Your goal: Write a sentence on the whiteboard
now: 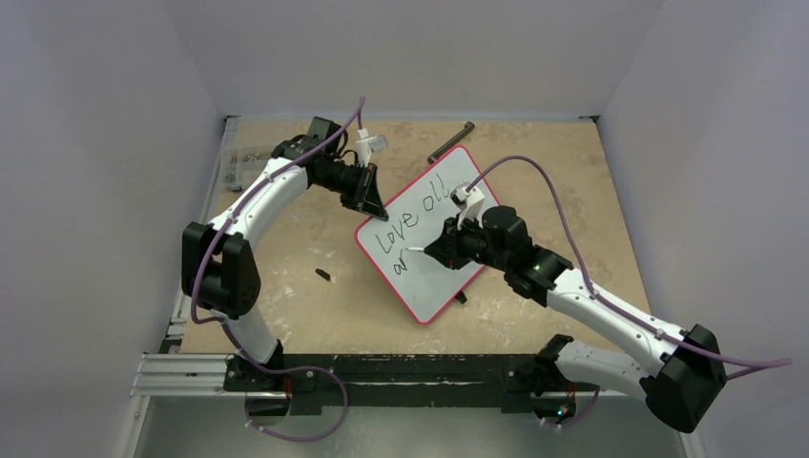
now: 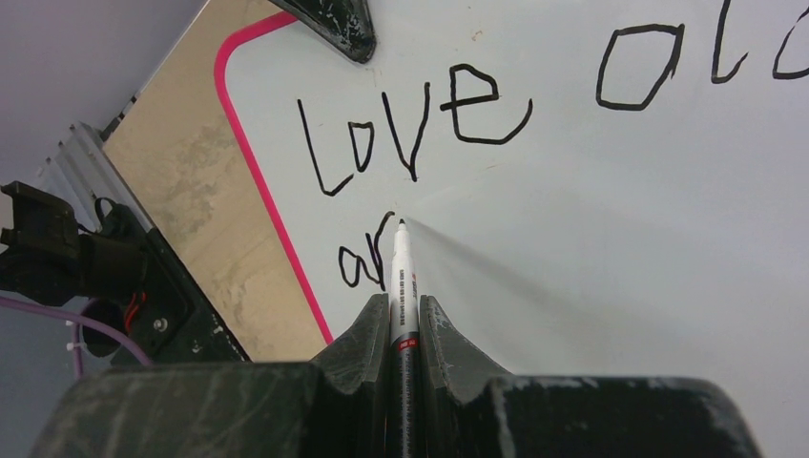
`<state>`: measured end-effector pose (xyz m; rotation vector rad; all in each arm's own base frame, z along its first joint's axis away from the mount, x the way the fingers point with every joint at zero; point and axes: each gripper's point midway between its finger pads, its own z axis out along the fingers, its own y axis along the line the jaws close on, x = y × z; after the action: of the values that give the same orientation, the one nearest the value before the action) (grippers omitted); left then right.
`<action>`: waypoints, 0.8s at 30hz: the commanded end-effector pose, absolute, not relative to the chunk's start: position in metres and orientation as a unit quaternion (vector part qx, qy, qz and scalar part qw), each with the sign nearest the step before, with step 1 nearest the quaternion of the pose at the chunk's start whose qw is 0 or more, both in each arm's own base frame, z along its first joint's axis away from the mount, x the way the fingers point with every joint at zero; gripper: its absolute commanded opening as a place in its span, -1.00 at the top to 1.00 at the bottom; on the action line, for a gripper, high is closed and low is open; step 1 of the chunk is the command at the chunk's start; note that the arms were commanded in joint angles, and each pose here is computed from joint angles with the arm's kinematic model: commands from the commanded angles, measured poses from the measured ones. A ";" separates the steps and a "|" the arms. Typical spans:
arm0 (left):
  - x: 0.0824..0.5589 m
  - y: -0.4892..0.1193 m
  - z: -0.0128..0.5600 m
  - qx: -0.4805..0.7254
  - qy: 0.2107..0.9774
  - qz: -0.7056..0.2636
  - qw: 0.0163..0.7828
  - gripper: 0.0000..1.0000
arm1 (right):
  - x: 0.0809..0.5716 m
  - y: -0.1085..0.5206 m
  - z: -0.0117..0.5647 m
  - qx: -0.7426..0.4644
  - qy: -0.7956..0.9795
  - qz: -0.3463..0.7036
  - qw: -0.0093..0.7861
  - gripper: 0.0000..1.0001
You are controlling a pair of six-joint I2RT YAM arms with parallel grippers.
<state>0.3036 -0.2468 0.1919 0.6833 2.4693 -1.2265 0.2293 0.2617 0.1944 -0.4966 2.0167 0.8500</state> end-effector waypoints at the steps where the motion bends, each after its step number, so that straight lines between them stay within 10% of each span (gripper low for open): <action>1: 0.311 -0.245 0.209 0.265 0.851 -0.406 0.200 1.00 | 0.235 0.265 0.193 -0.202 0.806 0.339 0.441 1.00; 24: 0.312 -0.245 0.207 0.264 0.853 -0.405 0.198 1.00 | 0.211 0.258 0.152 -0.227 0.828 0.338 0.385 1.00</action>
<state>0.3046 -0.2457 0.1903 0.6834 2.4740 -1.2084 0.2195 0.2661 0.1726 -0.5585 2.0506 0.8892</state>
